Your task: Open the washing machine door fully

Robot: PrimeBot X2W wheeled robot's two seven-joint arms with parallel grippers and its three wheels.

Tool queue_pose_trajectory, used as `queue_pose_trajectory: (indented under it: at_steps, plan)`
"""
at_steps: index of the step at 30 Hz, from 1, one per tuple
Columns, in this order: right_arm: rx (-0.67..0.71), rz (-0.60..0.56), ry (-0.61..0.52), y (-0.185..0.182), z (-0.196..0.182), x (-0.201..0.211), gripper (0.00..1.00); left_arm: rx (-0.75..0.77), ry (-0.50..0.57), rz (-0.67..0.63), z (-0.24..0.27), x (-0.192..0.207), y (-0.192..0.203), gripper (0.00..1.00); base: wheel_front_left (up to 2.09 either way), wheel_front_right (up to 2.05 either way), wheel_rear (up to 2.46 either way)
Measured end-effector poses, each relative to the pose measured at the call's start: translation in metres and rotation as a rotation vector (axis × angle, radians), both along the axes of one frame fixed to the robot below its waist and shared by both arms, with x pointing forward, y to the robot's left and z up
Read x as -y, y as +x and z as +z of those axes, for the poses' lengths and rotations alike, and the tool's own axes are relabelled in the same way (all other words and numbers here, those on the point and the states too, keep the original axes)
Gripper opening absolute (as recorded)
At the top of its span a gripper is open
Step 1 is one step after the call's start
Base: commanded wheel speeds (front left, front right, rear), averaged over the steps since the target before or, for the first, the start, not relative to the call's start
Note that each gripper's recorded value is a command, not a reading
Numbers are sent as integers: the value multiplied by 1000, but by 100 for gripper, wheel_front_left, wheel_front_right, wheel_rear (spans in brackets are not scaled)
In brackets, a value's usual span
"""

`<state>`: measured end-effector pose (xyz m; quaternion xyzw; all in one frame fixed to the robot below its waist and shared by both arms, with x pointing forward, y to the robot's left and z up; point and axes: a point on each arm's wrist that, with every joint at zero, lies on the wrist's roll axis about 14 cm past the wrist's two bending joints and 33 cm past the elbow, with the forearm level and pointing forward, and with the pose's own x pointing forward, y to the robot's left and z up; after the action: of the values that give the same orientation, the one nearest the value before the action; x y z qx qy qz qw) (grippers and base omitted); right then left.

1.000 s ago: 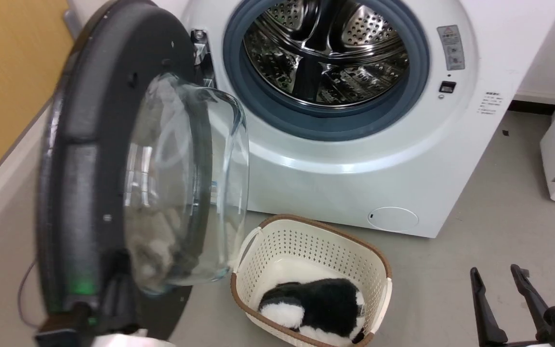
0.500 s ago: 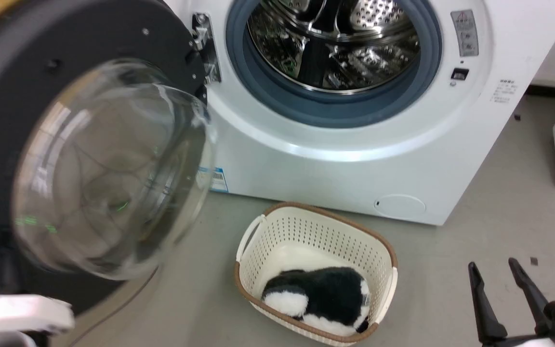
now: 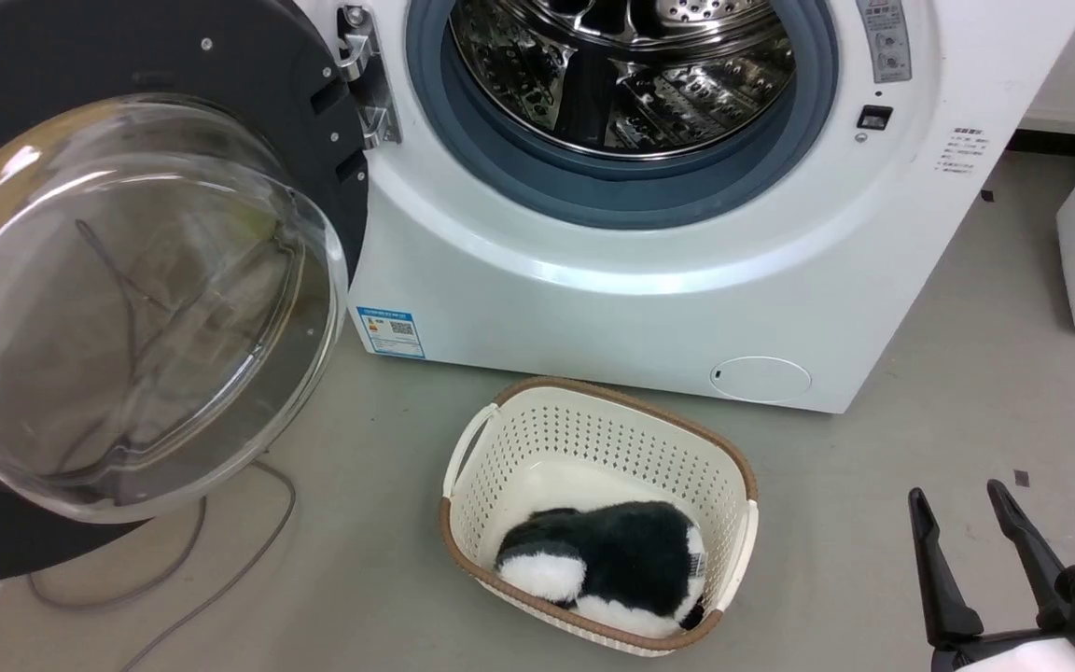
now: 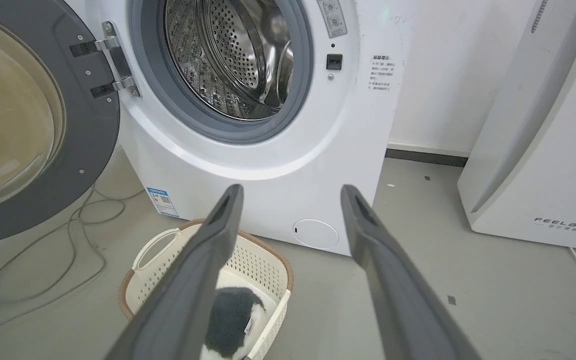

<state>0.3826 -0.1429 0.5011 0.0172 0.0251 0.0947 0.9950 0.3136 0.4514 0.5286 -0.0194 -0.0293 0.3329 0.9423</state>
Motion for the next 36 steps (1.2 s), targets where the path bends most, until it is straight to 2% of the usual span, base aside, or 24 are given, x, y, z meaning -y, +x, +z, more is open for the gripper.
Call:
queue_pose_trajectory:
  at_steps: [7, 13, 14, 15, 16, 17, 24, 30, 36]
  plan:
    - [7, -5, 0, -3, 3, 2, 100, -4, 10, 14, -3, -4, -7, 0, 0, 0, 0]
    - [29, -12, 9, -8, 9, 4, 100, -7, 12, -40, -15, 31, -15, 0, 0, 0, 0]
    - [33, -12, 9, -9, 11, 4, 100, -7, 6, -52, -18, 39, -17, 12, 0, 0, 0]
    - [37, -14, 8, -10, 12, 4, 100, -9, 4, -69, -22, 50, -20, 43, 0, 0, 0]
    - [40, -14, 8, -11, 13, 5, 100, -9, -3, -89, -25, 62, -21, 85, 0, 0, 0]
    - [45, -15, 9, -12, 15, 5, 100, -5, -10, -106, -27, 73, -23, 100, 0, 0, 0]
    - [60, -20, 9, -20, 20, 7, 100, 2, -27, -256, -34, 143, -25, 100, 0, 0, 0]
    - [74, -35, -13, -24, 26, 12, 100, -11, -6, -449, -33, 209, -7, 100, 0, 0, 0]
    - [79, -69, -28, -33, 29, 23, 100, -16, 13, -602, -28, 253, 11, 100, 0, 0, 0]
